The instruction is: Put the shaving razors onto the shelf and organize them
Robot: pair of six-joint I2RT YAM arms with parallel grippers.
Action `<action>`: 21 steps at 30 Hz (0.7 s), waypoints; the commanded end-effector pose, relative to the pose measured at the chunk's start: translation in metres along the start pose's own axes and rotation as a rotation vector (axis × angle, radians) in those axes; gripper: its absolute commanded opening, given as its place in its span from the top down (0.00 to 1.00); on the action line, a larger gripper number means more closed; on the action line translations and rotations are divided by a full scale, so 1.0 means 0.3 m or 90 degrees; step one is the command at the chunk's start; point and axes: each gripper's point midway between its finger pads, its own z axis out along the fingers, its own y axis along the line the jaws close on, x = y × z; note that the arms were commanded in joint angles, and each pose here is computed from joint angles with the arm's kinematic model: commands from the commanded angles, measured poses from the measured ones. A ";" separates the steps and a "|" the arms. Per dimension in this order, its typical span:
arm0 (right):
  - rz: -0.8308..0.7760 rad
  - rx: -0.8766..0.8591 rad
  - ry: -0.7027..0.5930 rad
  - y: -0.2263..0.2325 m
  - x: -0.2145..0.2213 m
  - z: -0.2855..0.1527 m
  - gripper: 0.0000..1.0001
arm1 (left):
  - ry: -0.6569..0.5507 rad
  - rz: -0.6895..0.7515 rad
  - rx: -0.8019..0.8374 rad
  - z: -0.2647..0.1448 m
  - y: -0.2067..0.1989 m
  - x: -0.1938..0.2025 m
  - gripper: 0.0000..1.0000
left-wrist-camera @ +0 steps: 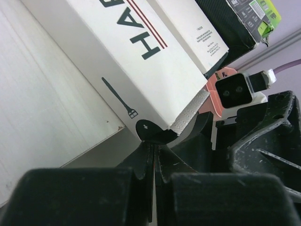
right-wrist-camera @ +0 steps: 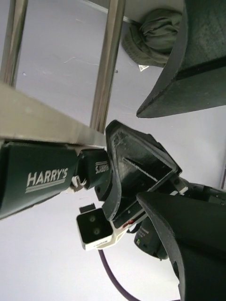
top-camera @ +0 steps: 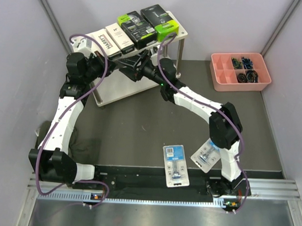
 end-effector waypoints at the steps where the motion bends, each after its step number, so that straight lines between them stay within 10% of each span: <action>1: -0.036 -0.083 0.009 0.212 0.019 -0.069 0.36 | -0.039 0.035 0.065 -0.036 -0.084 -0.062 0.96; 10: -0.093 -0.031 0.014 0.197 0.061 -0.180 0.34 | -0.016 0.032 0.098 -0.147 -0.111 0.036 0.70; 21: -0.147 0.089 0.021 0.052 0.125 -0.386 0.33 | 0.037 -0.016 0.069 -0.281 -0.082 0.192 0.05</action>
